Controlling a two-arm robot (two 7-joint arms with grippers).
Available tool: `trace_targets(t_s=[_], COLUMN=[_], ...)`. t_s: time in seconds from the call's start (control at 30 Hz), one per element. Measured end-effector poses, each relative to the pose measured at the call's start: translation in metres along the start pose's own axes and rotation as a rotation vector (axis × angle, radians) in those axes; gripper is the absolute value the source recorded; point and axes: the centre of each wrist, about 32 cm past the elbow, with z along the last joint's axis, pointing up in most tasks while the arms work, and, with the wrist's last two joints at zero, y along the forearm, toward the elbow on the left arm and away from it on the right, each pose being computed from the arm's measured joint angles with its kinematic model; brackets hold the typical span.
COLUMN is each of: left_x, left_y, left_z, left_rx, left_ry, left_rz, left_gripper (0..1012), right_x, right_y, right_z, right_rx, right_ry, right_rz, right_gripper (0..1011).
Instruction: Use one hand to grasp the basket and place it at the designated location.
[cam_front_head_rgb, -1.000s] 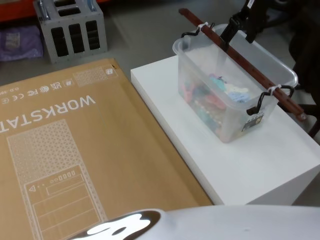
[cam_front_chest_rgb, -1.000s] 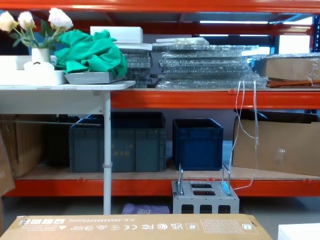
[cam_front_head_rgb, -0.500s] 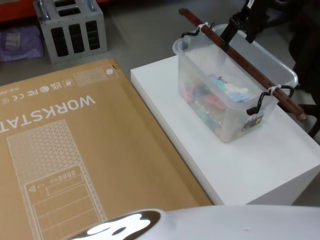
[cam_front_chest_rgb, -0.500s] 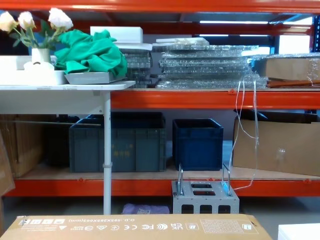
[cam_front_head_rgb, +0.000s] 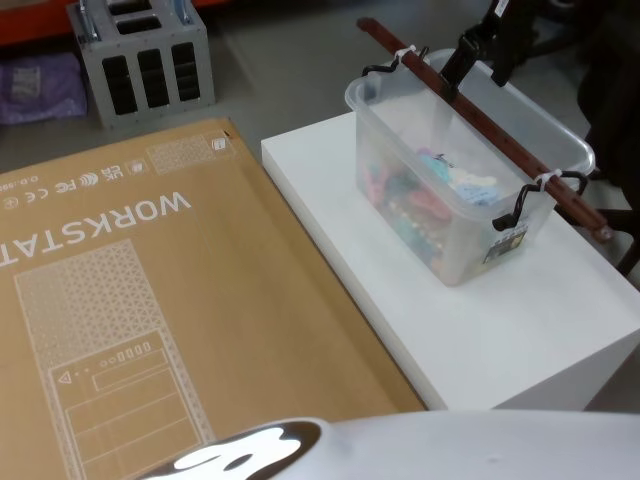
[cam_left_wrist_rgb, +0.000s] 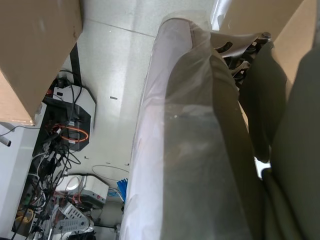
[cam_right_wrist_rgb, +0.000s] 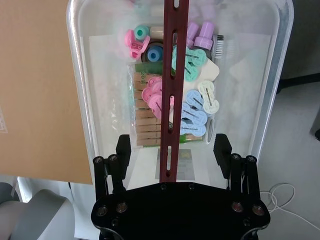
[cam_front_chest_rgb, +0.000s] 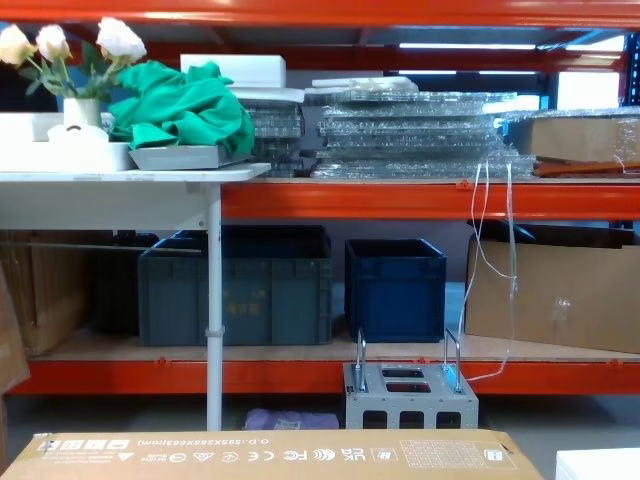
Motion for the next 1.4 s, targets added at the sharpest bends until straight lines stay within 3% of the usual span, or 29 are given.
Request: trace_targets(t_s=[0.53, 1.4], left_x=[0.0000, 0.0000], left_y=[0.0000, 0.0000], left_z=[0.0000, 0.0000], left_rx=[0.000, 0.000], left_ry=[0.000, 0.000], left_rz=[0.000, 0.000], left_gripper=[0, 0], right_x=[0.002, 0.016], right_y=[0.015, 0.047], right_z=[0.008, 0.001], right_rx=[-0.007, -0.028], right_ry=[-0.027, 0.025], right_rz=[0.037, 0.106], right_gripper=[1000, 1000])
